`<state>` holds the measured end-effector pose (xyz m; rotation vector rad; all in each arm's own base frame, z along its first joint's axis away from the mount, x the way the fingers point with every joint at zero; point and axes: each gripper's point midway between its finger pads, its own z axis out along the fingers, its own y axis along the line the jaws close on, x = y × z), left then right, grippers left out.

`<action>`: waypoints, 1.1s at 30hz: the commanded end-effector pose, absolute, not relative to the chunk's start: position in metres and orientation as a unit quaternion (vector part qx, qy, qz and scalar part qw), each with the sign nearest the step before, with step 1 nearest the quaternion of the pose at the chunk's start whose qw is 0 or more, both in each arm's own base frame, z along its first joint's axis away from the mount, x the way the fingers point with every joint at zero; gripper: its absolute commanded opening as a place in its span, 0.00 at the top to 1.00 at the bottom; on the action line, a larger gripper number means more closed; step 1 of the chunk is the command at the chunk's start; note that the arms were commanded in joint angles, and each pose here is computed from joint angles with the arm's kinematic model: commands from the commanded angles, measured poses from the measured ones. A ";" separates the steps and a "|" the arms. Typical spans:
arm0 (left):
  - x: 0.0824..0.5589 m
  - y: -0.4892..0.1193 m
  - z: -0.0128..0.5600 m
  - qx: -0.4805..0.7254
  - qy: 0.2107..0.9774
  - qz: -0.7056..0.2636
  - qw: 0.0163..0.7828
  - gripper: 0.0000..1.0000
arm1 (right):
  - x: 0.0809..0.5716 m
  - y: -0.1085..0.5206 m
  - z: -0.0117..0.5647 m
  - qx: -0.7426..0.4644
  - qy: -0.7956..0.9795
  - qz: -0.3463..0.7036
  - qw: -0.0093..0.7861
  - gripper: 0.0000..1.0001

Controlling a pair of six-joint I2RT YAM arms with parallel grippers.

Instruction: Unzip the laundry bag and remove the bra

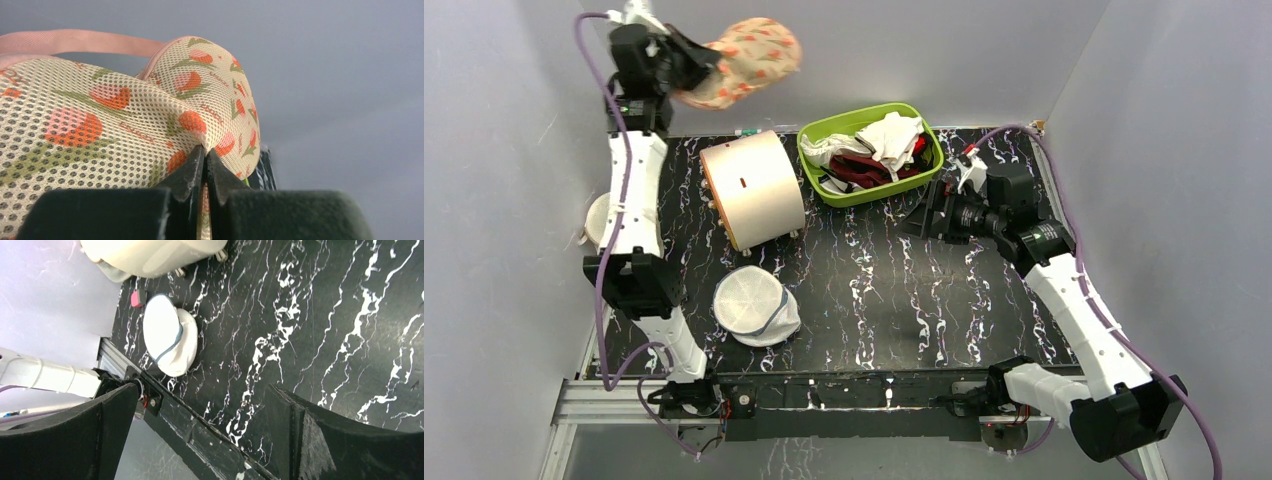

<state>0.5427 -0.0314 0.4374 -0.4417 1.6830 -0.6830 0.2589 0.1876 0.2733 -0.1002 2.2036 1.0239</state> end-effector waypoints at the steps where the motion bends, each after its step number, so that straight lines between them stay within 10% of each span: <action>1: 0.474 -0.131 0.503 -0.064 0.693 -0.368 0.617 1.00 | 0.247 0.190 0.274 -0.052 0.841 0.411 0.348 0.02; 16: 0.337 -0.293 0.380 0.079 0.773 -0.434 0.457 1.00 | 0.199 0.158 0.271 -0.017 0.852 0.367 0.373 0.02; 33: 0.255 -0.308 0.195 0.099 0.846 -0.417 0.317 1.00 | 0.196 0.161 0.222 0.013 0.834 0.398 0.382 0.02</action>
